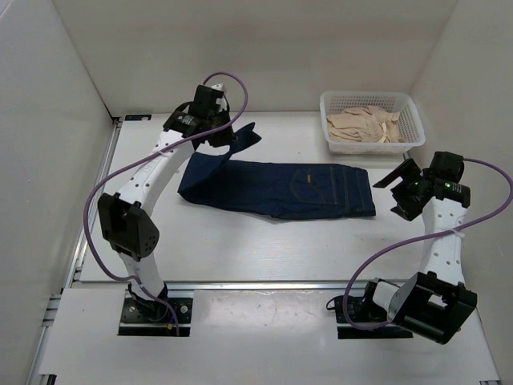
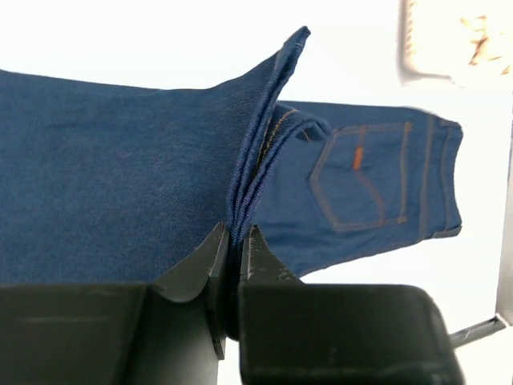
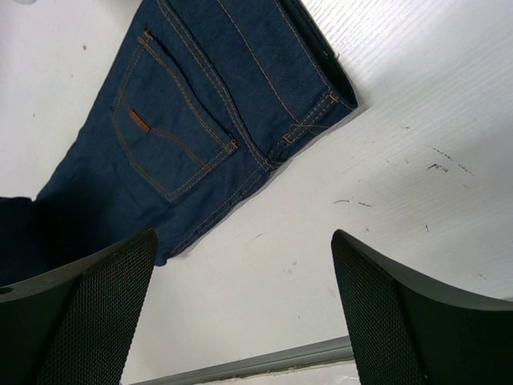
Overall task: Fold and stack the trousers
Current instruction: Fold the trousers
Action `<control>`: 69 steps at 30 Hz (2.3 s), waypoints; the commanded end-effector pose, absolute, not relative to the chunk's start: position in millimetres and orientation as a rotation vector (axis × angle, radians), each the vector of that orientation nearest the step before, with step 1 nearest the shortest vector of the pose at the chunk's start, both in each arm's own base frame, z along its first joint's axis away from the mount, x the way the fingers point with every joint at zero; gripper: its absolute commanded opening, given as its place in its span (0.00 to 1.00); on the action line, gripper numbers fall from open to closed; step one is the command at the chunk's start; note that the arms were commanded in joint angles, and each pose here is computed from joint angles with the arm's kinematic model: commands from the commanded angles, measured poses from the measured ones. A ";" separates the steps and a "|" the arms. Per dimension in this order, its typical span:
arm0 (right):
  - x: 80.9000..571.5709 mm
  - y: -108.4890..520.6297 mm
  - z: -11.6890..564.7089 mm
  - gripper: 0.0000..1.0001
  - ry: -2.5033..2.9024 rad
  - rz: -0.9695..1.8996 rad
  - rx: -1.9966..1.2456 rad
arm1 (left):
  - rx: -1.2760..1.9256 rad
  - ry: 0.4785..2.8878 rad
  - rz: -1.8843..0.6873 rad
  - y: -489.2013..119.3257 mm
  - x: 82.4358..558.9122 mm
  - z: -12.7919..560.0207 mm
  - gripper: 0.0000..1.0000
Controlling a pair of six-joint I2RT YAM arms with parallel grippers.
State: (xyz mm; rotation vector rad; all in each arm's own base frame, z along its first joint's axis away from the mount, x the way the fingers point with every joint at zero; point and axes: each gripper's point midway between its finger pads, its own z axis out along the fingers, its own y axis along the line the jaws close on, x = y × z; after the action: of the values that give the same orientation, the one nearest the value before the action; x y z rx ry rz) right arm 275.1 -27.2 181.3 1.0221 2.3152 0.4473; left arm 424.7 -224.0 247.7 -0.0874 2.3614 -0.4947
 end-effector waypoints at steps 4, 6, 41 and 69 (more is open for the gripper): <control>269.9 -19.9 182.8 0.93 2.324 0.480 0.980 | -0.101 2.304 -0.556 -260.0 431.0 263.9 0.10; 269.9 -19.8 182.8 0.93 2.324 0.480 0.980 | -0.112 2.312 -0.536 -262.5 432.0 257.8 0.10; 276.9 -21.3 179.2 0.93 2.335 0.452 0.968 | -0.679 2.113 -0.123 39.9 463.5 282.3 0.10; 278.7 -21.5 179.2 0.94 2.352 0.439 0.956 | -0.451 2.095 -0.143 -19.3 474.1 318.4 0.10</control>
State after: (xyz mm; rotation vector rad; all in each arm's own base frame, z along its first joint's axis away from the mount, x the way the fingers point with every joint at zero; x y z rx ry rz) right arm 274.6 -21.3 169.5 0.9914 2.3655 0.4402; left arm 485.4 8.4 294.3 -0.4905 2.1397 -0.1112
